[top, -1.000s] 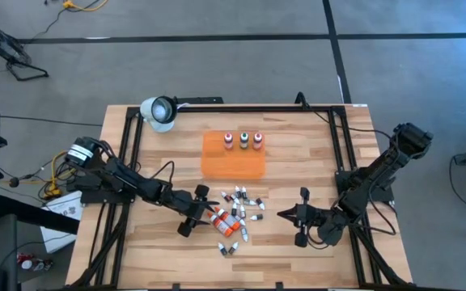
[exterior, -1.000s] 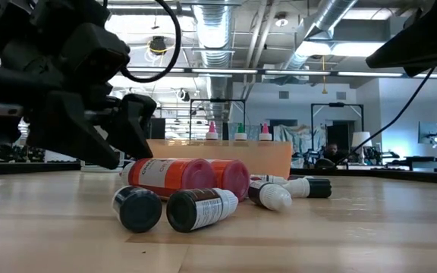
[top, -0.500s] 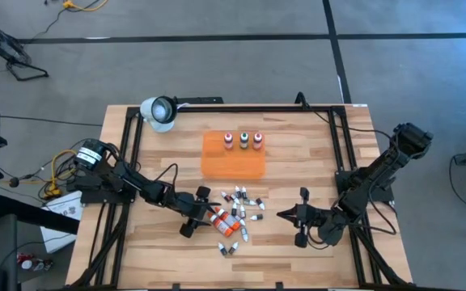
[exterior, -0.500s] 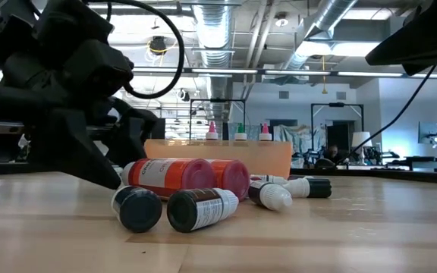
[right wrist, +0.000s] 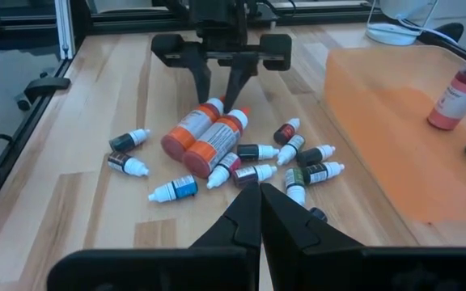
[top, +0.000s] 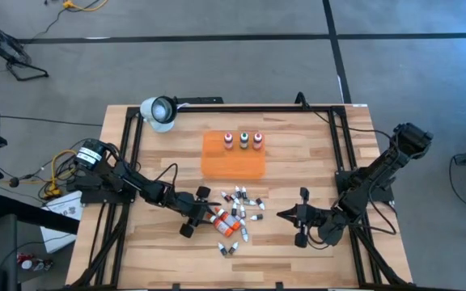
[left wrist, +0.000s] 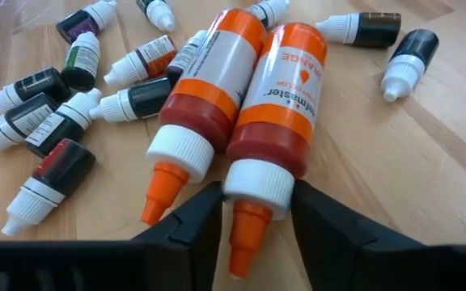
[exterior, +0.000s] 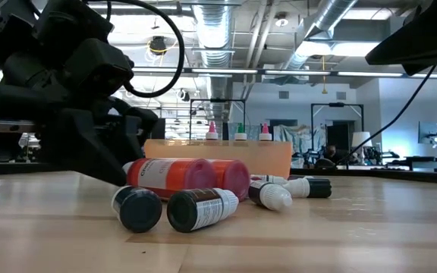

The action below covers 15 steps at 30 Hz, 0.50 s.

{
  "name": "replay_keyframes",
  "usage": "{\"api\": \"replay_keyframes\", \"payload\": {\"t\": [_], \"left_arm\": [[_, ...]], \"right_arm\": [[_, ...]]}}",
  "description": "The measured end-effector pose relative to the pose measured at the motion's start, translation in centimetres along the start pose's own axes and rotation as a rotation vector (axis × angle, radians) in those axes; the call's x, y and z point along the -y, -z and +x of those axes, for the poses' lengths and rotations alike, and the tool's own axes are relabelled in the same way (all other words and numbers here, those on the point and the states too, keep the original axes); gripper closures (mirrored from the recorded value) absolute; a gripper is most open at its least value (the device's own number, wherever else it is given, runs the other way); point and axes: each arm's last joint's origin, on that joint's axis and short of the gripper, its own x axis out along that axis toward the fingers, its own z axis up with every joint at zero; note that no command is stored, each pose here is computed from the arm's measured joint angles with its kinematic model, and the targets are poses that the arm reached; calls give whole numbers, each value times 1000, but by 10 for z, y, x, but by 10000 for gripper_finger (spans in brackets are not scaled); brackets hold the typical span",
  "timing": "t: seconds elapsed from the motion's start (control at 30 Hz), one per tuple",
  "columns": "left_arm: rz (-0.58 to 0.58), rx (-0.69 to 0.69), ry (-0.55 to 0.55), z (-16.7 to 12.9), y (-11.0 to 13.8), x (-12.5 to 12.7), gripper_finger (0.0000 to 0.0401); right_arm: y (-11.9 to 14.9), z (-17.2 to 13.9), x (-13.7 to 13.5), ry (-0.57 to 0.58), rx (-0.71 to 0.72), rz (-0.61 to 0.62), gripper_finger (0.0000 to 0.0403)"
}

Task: Pick & Place food coloring
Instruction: Put the big orange food coloring bottle into the orange bin

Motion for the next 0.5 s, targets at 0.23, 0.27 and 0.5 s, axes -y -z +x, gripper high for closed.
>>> {"api": "replay_keyframes", "payload": {"t": [0.23, 0.27, 0.5], "left_arm": [[0, 1, 0, 0, 0, 0, 278], [0, 0, 0, 0, 0, 0, 275], [-5, 0, 0, 0, 0, 0, 275]], "right_arm": [[0, 0, 0, 0, 0, 0, 402], [0, 0, 0, 0, 0, 0, 402], [0, 0, 0, 0, 0, 0, 402]]}}
